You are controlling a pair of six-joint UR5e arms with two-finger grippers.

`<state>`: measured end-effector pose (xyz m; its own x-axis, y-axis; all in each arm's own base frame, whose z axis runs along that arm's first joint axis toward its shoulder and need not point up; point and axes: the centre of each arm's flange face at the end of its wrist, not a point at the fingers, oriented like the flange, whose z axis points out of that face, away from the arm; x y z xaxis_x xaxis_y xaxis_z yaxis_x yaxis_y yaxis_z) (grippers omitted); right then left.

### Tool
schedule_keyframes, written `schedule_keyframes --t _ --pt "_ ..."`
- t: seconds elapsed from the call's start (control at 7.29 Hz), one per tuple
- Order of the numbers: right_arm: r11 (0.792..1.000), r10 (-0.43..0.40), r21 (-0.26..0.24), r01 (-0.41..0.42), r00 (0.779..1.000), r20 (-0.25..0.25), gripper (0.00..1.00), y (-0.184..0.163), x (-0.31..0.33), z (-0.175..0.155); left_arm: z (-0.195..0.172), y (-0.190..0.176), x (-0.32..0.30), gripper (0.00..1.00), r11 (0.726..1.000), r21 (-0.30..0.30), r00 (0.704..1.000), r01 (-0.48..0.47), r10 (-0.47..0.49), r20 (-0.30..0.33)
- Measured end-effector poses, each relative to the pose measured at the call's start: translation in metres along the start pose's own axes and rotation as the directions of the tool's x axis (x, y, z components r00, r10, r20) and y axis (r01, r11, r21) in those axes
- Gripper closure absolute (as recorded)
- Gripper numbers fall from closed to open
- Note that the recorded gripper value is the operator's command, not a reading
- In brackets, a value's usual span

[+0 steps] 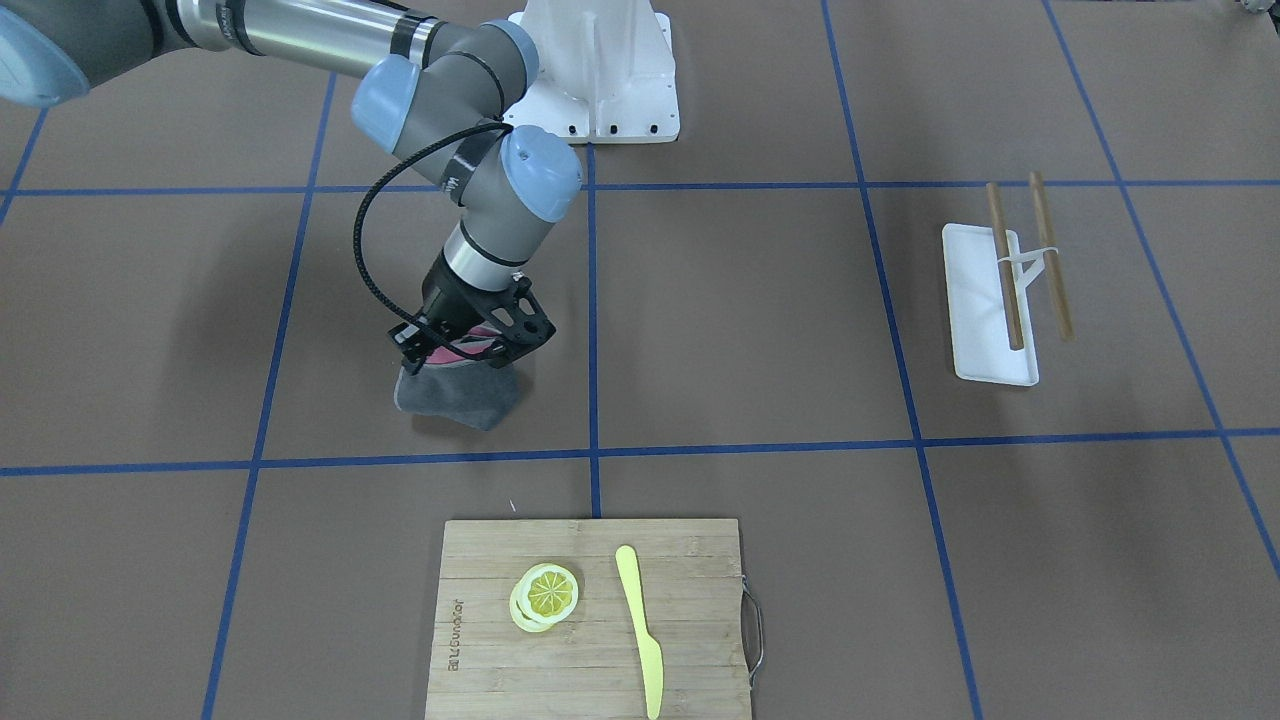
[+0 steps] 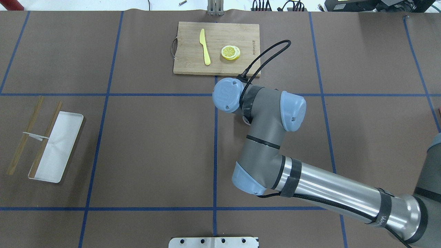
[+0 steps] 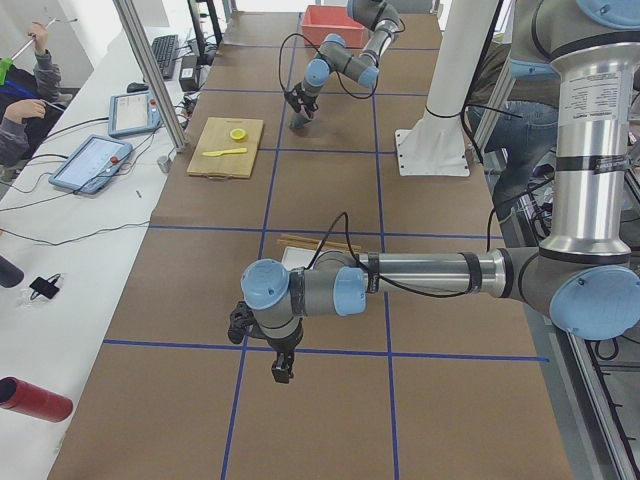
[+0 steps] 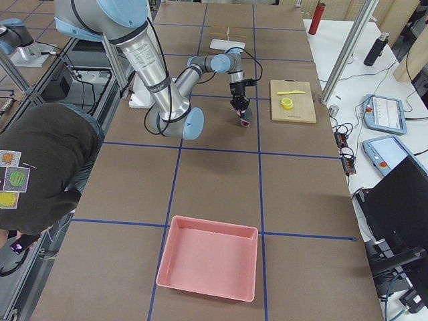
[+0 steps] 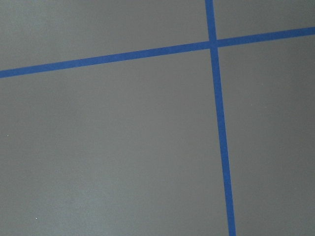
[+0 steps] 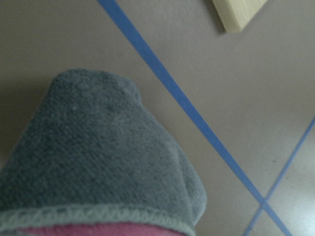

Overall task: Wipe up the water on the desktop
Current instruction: 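Wipe the cloth back and forth across the table with the right gripper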

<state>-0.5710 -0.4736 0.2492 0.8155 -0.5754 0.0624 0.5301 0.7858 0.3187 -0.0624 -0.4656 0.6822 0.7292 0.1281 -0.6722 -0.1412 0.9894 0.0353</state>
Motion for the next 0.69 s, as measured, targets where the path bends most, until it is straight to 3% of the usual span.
schedule_keyframes --t 0.27,0.41,0.55,0.69 --pt "0.981 0.181 0.049 -0.190 0.973 0.143 1.00 -0.023 -0.043 -0.037 0.000 -0.001 0.001 0.01 1.000 0.000 1.000 -0.002 0.002 0.000" --pt "0.972 0.218 0.044 -0.229 0.960 0.179 1.00 -0.023 -0.054 -0.043 -0.001 -0.002 0.002 0.01 1.000 0.001 1.000 -0.004 0.004 0.000" --pt "0.974 0.216 0.022 -0.223 0.960 0.177 1.00 -0.019 -0.057 -0.038 -0.001 -0.003 0.002 0.01 1.000 0.003 1.000 -0.004 0.004 -0.001" --pt "0.985 0.174 -0.019 -0.174 0.975 0.140 1.00 -0.011 -0.049 -0.026 -0.002 -0.004 0.003 0.01 1.000 0.003 1.000 -0.005 0.005 -0.001"
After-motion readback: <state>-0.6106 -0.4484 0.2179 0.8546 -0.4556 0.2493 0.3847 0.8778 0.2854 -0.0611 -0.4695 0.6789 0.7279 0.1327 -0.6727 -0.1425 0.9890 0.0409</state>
